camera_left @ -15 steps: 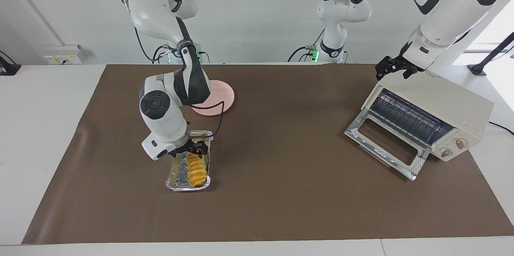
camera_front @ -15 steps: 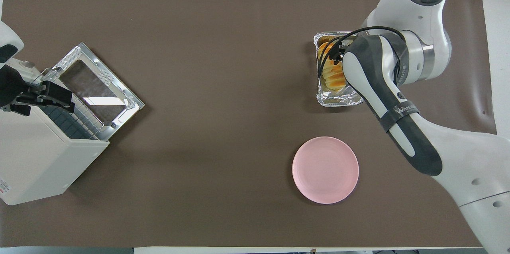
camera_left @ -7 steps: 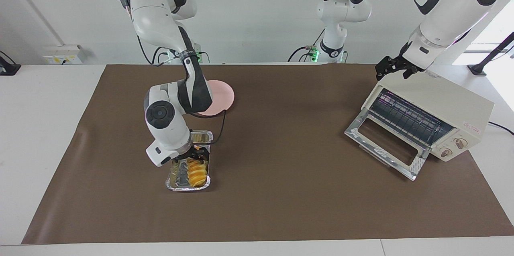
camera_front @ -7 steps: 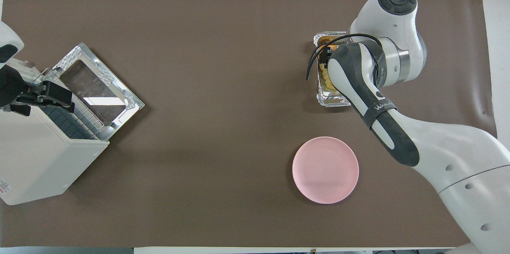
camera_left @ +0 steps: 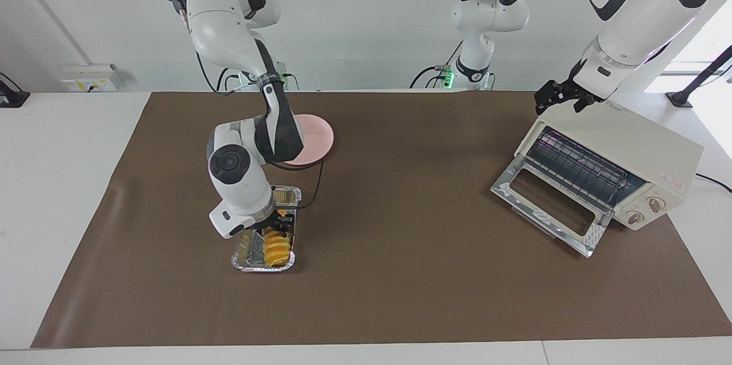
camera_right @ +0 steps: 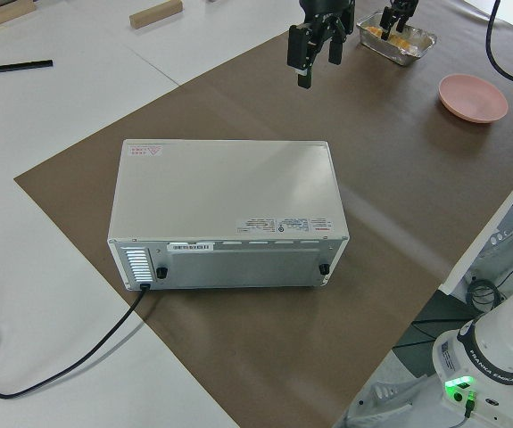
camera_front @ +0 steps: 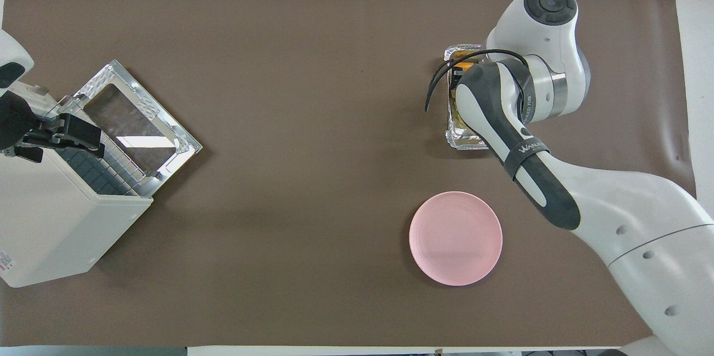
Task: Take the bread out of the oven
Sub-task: 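Grasp the bread rolls inside the foil tray with the right gripper, then carry the bread rolls to the pink plate with the right gripper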
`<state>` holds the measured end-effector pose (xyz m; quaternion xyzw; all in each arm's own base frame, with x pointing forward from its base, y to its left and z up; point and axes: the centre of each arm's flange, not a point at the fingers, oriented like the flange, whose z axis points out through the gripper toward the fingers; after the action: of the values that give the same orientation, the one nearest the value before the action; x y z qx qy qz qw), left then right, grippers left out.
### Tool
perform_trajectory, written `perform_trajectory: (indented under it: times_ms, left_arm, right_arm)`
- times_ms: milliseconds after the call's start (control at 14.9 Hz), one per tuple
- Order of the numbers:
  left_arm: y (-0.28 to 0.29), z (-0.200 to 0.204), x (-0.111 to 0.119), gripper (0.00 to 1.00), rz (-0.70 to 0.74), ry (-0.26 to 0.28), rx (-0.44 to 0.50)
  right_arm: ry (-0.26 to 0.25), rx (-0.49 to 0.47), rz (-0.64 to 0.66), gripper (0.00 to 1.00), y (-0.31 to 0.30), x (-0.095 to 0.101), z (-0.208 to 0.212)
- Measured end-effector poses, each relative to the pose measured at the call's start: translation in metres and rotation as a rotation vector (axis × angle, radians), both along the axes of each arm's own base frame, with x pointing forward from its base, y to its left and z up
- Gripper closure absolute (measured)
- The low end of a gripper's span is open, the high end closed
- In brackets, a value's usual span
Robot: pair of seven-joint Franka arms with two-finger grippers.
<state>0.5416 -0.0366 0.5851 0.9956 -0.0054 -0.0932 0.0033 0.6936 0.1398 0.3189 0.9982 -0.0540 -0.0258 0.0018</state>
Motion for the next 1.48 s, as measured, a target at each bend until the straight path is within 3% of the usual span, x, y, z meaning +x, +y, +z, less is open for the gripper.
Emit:
perform_trajectory:
  times_ms: [67, 201, 336, 739, 1141, 1477]
  left_arm:
    - [0.0, 0.0, 0.0, 0.0, 0.0, 0.0, 0.0]
    - [0.0, 0.0, 0.0, 0.0, 0.0, 0.0, 0.0]
    - [0.0, 0.0, 0.0, 0.0, 0.0, 0.0, 0.0]
    - [0.0, 0.0, 0.0, 0.0, 0.0, 0.0, 0.0]
    - [0.0, 0.0, 0.0, 0.0, 0.0, 0.0, 0.0]
    - [0.0, 0.0, 0.0, 0.0, 0.0, 0.0, 0.0]
  right_arm:
    - [-0.001, 0.0, 0.0, 0.58, 0.0, 0.0, 0.0]
    - [-0.002, 0.0, 0.0, 0.76, 0.0, 0.0, 0.001]
    - [-0.002, 0.0, -0.001, 0.87, 0.0, 0.0, 0.001]
    - [0.052, -0.018, -0.011, 0.9, -0.009, 0.003, 0.025]
    - [0.068, -0.021, -0.008, 0.9, -0.007, 0.002, 0.064]
    - [0.098, -0.026, 0.007, 0.9, -0.003, -0.028, 0.141]
